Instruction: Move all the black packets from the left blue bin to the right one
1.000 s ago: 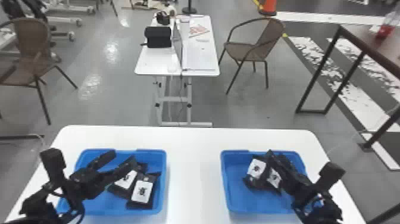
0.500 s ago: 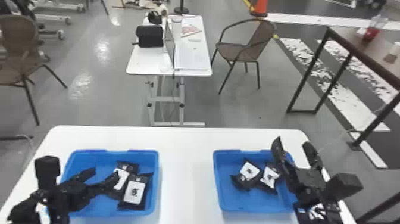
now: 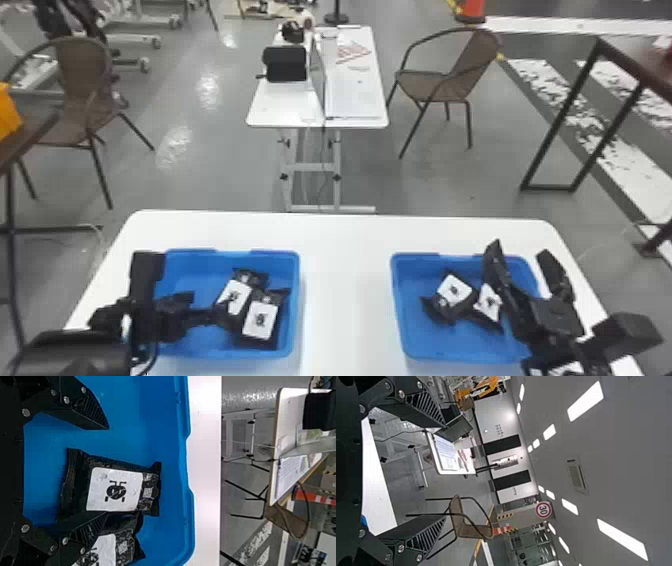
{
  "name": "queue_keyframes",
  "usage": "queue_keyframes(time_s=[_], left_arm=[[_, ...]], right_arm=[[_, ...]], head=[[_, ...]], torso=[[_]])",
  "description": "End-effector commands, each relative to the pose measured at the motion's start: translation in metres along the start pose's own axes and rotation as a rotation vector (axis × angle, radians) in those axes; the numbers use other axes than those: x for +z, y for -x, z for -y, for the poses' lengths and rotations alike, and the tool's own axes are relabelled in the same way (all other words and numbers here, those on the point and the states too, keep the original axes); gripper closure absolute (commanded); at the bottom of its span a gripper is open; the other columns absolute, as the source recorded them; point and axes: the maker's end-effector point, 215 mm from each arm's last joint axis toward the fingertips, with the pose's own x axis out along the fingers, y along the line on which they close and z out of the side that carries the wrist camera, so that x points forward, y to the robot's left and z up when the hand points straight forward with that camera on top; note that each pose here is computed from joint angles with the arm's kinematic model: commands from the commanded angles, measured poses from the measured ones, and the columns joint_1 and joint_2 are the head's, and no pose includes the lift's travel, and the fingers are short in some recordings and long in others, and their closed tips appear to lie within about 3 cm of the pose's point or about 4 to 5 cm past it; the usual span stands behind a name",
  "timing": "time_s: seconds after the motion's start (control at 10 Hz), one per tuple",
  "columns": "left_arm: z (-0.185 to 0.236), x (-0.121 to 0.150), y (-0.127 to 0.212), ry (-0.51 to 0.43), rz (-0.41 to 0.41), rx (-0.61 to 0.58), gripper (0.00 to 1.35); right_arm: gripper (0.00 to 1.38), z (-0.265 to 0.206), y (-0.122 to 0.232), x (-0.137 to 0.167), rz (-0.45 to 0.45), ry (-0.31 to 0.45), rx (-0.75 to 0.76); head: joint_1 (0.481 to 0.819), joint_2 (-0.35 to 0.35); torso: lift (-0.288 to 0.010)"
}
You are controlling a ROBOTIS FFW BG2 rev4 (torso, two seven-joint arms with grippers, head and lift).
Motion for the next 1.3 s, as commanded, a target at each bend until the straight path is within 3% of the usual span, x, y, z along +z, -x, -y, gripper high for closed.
queue_keyframes(time_s=[0.0,0.2,0.3,0.5,0.6,0.9,1.2], left_arm=[[-0.002,0.001,-0.014,-0.028,-0.041,-0.004,0.3],[0.003,-0.011,-0.027,-0.003,-0.079,-0.041,0.31],[0.006,-0.012,-0.03,0.009,-0.08,-0.063,0.38],[0.004,-0.011,-0.03,0.021,-0.07,-0.064,1.0],[0.004,-0.002,-0.03,0.017,-0.037,-0.064,1.23],[0.003,0.016,-0.028,-0.055,0.011,-0.07,1.21],[0.034,0.051,0.0,-0.11,0.189,-0.164,1.21]], right_arm=[[0.22,0.0,-0.001,0.001,0.003,-0.007,0.006],[0.22,-0.004,-0.003,-0.001,-0.003,-0.022,0.018],[0.22,-0.004,-0.004,-0.004,-0.009,-0.027,0.021],[0.22,-0.003,-0.001,-0.007,-0.015,-0.042,0.016],[0.22,-0.002,0.001,-0.009,-0.017,-0.05,0.012],[0.22,-0.003,0.001,-0.011,-0.019,-0.07,0.012],[0.22,-0.007,0.0,-0.014,-0.023,-0.092,0.026]], head=[[0.695,-0.031],[0.695,-0.032],[0.695,-0.036],[0.695,-0.04],[0.695,-0.039],[0.695,-0.04],[0.695,-0.05]], torso=[[0.0],[0.0],[0.0],[0.0],[0.0],[0.0],[0.0]])
